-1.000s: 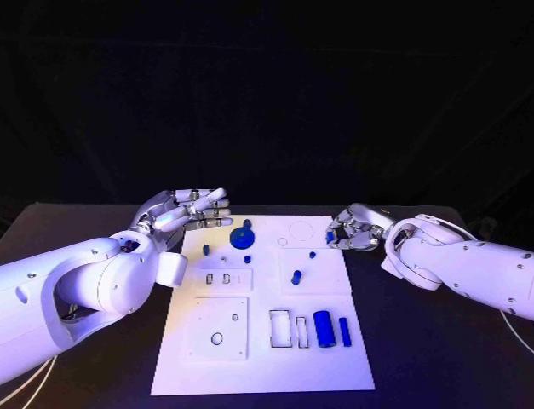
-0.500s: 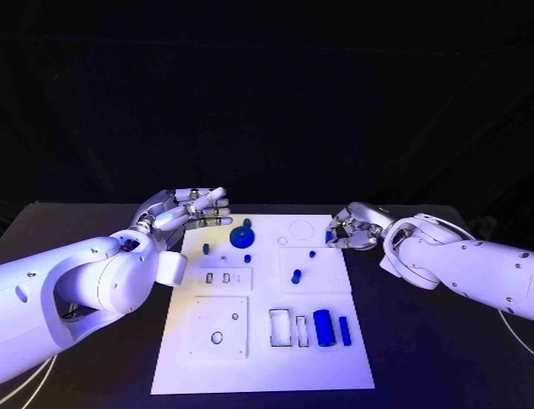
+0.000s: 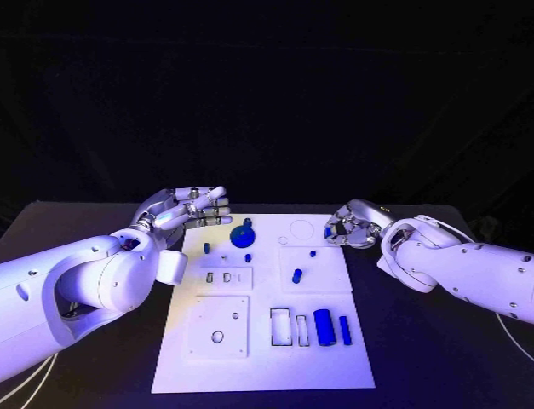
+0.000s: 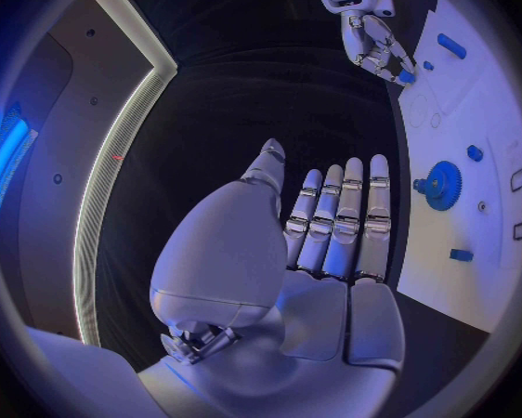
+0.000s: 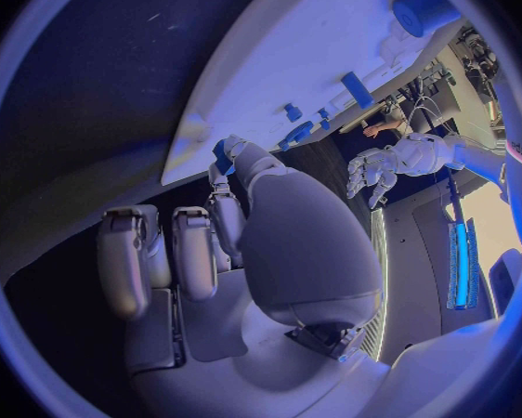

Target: Assemble the parts on the task board

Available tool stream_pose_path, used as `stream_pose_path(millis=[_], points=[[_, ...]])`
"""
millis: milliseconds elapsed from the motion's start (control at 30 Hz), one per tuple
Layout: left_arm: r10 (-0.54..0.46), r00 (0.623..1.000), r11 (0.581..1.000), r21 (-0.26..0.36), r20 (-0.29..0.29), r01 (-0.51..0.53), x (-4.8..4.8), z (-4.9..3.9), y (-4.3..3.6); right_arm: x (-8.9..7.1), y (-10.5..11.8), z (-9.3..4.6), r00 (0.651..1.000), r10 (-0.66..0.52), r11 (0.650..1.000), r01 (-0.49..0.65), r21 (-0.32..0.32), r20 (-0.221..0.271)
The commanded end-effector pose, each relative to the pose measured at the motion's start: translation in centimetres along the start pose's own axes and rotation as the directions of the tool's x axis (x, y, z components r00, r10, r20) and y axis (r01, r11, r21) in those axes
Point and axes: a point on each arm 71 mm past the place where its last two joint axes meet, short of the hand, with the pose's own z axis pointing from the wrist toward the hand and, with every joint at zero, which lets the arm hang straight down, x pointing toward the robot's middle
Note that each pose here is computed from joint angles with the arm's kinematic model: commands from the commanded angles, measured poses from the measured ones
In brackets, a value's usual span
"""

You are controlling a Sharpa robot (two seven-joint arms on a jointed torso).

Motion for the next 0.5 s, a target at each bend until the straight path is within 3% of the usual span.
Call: stream_pose_path(millis=[33, 267, 500], points=[[-0.006, 1.000, 1.000, 0.006, -0.010, 0.006, 0.09, 0.03, -0.07, -0.1, 1.1, -0.3, 1.000, 0.002, 1.000, -0.003, 0.029, 0.029], [-0.004, 1.000, 1.000, 0.003, -0.004, 0.004, -0.14, 0.16, -0.01, 0.3, 4.9, -0.7, 1.000, 0.018, 1.000, -0.018, -0.013, -0.002], [-0.002, 1.000, 1.000, 0.000, 0.004, 0.002, -0.41, 0.37, 0.16, 1.9, 9.1, -0.4, 0.999, 0.001, 0.997, -0.005, -0.077, -0.053]])
